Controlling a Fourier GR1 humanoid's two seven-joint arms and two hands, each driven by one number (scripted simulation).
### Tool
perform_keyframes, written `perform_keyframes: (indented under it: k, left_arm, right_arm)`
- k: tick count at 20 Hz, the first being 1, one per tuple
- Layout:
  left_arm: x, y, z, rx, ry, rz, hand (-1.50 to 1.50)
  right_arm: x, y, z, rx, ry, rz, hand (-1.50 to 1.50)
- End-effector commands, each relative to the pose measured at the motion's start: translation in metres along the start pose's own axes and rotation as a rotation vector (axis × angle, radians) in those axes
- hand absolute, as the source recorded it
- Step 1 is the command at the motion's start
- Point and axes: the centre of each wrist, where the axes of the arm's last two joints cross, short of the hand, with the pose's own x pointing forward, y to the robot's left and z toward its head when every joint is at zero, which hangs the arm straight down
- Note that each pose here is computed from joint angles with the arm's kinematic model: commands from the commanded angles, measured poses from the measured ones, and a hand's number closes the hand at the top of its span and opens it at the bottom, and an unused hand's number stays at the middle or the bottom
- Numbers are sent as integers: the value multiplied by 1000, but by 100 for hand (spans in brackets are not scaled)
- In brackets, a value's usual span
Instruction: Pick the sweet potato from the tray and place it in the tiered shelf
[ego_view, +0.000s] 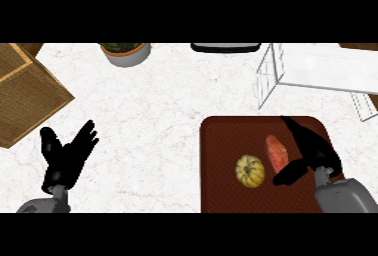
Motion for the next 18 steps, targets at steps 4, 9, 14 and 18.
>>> perform_keyframes:
  k: [4,9,14,18]
  left_arm:
    - [11,-4,2,-17,-11,-8,0]
    - [-2,-10,3,5,-1,1,0]
    - [0,7,-2,-9,5,1,0]
    - [14,-1,4,0,-13,-20,0]
  right_arm:
    - [-11,0,-40,-40,-3,4,-150]
    - [-20,17,-42,-60,-28,-20,-150]
    - [-23,55,-38,-47,-53,-11,-150]
    - [-12,46,-56,161,-106,156,150]
